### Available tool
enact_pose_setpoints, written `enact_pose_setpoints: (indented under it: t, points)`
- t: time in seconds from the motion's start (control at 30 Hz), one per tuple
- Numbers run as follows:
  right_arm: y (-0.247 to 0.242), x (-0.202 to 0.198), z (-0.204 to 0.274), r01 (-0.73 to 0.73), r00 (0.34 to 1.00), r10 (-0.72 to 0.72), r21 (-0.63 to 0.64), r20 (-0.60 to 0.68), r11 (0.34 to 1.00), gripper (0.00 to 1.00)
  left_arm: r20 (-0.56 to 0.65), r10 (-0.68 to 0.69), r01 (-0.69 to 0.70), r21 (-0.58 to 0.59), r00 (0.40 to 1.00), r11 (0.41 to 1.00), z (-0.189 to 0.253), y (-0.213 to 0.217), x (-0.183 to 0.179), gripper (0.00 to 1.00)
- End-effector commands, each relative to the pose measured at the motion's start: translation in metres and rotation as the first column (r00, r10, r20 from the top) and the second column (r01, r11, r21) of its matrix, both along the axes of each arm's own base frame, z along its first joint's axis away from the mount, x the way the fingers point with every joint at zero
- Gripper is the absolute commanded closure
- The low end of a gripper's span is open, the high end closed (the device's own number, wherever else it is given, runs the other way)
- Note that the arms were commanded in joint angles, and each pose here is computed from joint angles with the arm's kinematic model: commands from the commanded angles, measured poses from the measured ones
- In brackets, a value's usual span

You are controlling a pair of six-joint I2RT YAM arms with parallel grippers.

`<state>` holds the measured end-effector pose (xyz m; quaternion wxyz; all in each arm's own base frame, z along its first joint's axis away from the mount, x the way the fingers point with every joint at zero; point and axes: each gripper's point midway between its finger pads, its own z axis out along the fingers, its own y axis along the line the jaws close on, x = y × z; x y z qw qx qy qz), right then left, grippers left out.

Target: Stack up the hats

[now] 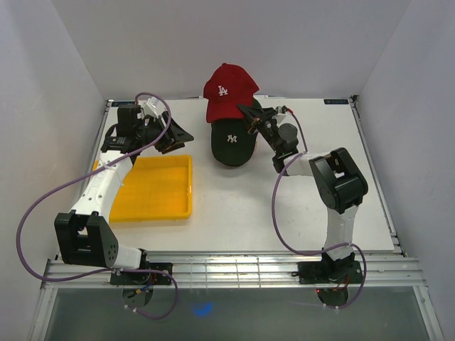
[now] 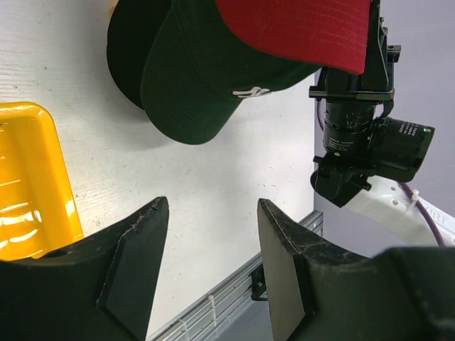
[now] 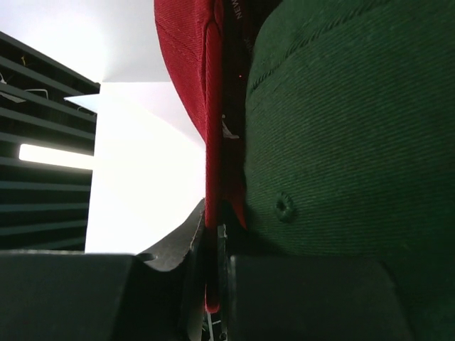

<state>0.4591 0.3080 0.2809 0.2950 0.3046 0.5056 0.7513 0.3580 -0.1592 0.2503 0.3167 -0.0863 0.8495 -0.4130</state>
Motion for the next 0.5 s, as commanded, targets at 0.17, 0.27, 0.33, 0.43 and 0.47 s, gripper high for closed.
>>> enact_pose_setpoints:
  t: [0.17, 0.27, 0.33, 0.43, 0.47]
  points:
    - [-0.057, -0.097, 0.164, -0.093, 0.783, -0.107, 0.286, 0.612, 0.954, 0.92, 0.049, -0.020, 0.020, 0.005, 0.999, 1.000, 0.016, -0.002, 0.000, 0.37]
    - [-0.061, -0.100, 0.166, -0.088, 0.780, -0.114, 0.288, 0.615, 0.954, 0.92, 0.046, -0.016, 0.016, 0.008, 0.999, 1.000, 0.016, -0.002, 0.000, 0.37]
    - [-0.061, -0.101, 0.167, -0.089, 0.778, -0.111, 0.283, 0.619, 0.955, 0.92, 0.046, -0.018, 0.018, 0.005, 0.999, 1.000, 0.017, -0.002, 0.000, 0.37]
    - [-0.061, -0.103, 0.165, -0.092, 0.784, -0.105, 0.282, 0.611, 0.955, 0.92, 0.044, -0.017, 0.016, 0.003, 0.999, 1.000, 0.017, -0.002, 0.000, 0.37]
    - [-0.064, -0.106, 0.168, -0.086, 0.781, -0.114, 0.286, 0.614, 0.954, 0.92, 0.046, -0.016, 0.016, 0.002, 0.999, 1.000, 0.018, -0.002, 0.000, 0.37]
